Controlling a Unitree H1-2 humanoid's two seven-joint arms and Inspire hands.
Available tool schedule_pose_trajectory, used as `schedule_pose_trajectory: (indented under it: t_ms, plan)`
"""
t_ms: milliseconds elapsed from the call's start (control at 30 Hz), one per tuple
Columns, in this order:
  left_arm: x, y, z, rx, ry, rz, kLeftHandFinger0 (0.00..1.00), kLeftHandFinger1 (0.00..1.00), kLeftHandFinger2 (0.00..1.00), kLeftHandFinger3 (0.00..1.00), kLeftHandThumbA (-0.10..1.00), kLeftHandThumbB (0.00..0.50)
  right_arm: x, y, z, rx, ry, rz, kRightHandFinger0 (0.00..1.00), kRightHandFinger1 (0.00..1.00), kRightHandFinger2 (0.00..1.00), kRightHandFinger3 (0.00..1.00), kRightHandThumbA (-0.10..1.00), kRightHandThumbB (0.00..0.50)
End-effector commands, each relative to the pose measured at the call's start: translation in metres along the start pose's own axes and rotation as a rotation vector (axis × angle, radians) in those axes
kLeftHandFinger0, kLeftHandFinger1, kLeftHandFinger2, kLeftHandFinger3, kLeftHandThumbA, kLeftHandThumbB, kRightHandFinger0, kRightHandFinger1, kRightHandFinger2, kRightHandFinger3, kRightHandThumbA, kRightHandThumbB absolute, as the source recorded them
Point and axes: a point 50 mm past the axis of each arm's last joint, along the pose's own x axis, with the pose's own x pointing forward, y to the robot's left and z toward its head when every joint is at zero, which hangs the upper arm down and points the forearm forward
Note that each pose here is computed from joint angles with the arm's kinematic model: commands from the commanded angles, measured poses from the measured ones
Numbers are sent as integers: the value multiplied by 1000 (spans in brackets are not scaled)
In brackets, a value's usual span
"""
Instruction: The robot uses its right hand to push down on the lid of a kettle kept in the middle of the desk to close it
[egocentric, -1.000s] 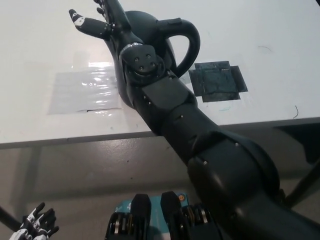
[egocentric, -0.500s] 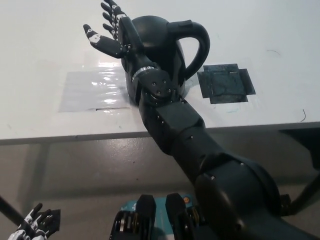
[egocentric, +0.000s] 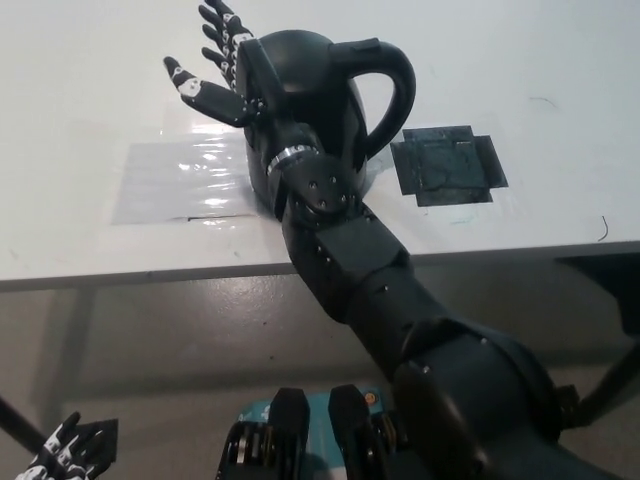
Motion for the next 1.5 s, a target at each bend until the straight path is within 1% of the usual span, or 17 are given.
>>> schedule_pose_trajectory:
  t_ms: [0,33,67,133,233,300,433,467,567,600,767,900,1000,1033,1200,1433,1467]
  plan:
    - [-3,3,11,-10,-39,-3,1000,1000,1000,1000,165,254,8,6,39,-39,-210,39,1000,1000,1000,1000,502,104]
    - [-2,4,10,-5,-43,-3,1000,1000,1000,1000,176,253,7,18,84,-70,-396,98,1000,1000,1000,1000,573,149]
    - [-2,5,9,-2,-45,-2,1000,1000,1000,1000,183,250,3,23,105,-69,-448,126,1000,1000,1000,1000,602,162]
    - [-6,6,7,-8,-36,5,1000,1000,1000,1000,189,251,-8,33,138,-60,-502,159,1000,1000,1000,1000,623,146]
    - [-11,9,6,-1,-21,21,1000,1000,1000,1000,147,237,-28,34,164,-42,-555,188,1000,1000,1000,1000,662,151]
    - [-14,11,5,4,-20,29,1000,1000,1000,1000,165,250,-36,32,167,-45,-561,192,1000,1000,1000,1000,654,136]
    - [-17,17,2,-11,-26,28,1000,1000,1000,1000,160,233,-78,9,181,2,-613,211,1000,1000,1000,1000,663,128]
    - [-16,16,3,-19,-30,25,1000,1000,1000,1000,160,234,-97,-4,183,3,-626,209,1000,1000,1000,1000,666,148]
    - [-15,17,3,-23,-34,31,1000,1000,1000,1000,165,250,-118,-17,185,-6,-648,216,1000,1000,1000,1000,616,129]
    - [-15,17,4,-30,-33,34,1000,1000,1000,1000,153,262,-132,-28,180,-30,-659,206,1000,1000,1000,1000,591,106]
    - [-16,20,3,-11,-31,45,1000,1000,1000,1000,148,245,-187,-62,145,-66,-613,148,1000,1000,1000,1000,500,76]
    - [-12,21,4,-20,-39,33,1000,1000,1000,1000,149,256,-239,-88,114,-155,-586,57,1000,1000,1000,1000,508,82]
    - [-9,21,6,-25,-40,34,1000,1000,1000,1000,149,250,-271,-102,99,-154,-553,25,1000,1000,1000,1000,432,86]
    - [-8,21,6,-23,-41,36,1000,1000,1000,1000,150,249,-277,-105,98,-160,-536,18,1000,1000,1000,1000,443,107]
    - [-7,23,7,-8,-45,50,1000,1000,1000,1000,161,247,-319,-132,78,-229,-445,-52,1000,1000,1000,1000,526,131]
    - [-7,22,7,-17,-57,57,1000,1000,1000,1000,171,250,-344,-160,49,-323,-339,-168,1000,1000,1000,1000,642,94]
    - [-7,21,8,-21,-57,61,1000,1000,1000,1000,165,248,-346,-163,43,-324,-313,-195,1000,1000,1000,1000,668,68]
